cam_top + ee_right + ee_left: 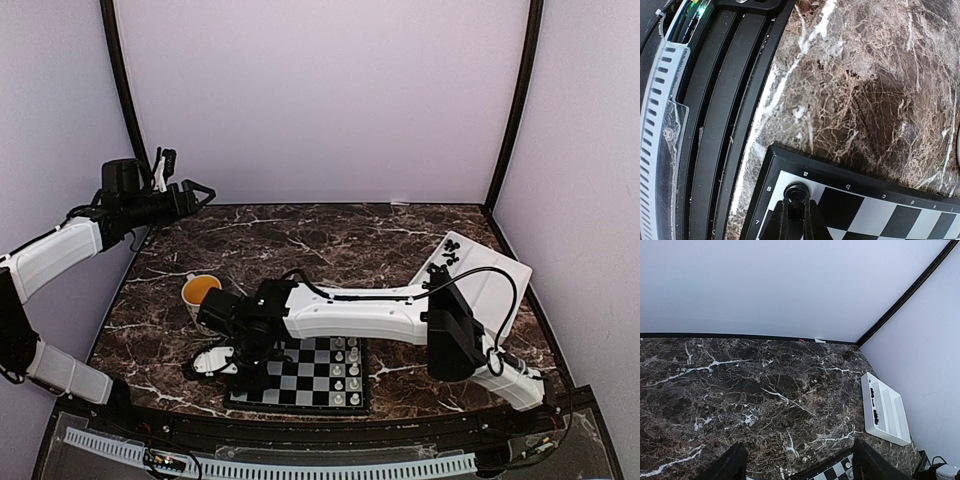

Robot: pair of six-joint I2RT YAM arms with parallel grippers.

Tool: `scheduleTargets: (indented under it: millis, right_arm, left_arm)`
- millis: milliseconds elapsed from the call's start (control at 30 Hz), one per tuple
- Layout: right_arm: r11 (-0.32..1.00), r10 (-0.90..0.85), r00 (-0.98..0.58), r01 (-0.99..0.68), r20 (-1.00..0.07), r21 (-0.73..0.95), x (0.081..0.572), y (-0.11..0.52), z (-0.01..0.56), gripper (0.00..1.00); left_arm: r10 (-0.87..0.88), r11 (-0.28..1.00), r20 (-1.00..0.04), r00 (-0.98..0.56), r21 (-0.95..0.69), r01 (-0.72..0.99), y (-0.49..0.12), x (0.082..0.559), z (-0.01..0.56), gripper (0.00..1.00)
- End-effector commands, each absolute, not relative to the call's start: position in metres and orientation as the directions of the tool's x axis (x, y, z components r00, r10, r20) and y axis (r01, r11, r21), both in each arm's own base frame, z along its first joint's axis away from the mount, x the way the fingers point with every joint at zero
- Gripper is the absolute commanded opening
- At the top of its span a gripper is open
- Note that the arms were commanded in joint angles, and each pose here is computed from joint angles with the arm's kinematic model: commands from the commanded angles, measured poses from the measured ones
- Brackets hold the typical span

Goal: Set up the chess pieces on the board
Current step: Place the rook at a8.

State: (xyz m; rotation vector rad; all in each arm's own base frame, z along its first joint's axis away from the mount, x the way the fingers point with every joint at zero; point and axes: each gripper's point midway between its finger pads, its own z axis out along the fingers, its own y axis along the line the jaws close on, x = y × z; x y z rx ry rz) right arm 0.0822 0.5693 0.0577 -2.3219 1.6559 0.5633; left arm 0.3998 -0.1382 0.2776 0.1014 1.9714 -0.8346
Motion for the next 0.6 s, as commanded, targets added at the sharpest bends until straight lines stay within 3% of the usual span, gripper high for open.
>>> scheduleTargets:
  millis: [0,567]
  right_arm:
    - [-0.351,-0.841,0.300,-0.936,-0.451,0.030,0.0731,0.5725,0.0640,0.00]
    - [-0.334,-0.857,0.305,-0.942,-0.415,-0.002,0.0781,0.5662,0.0604,0.00]
  left_arm:
    - [-0.267,0.754,-0.811,-0.521,-0.512,0.411,-0.1364,0.3936,0.2858,0.74]
    - [-0.268,0.750,-0.806,-0.527,-0.518,0.412,-0.1372,0.3936,0.2829,0.75]
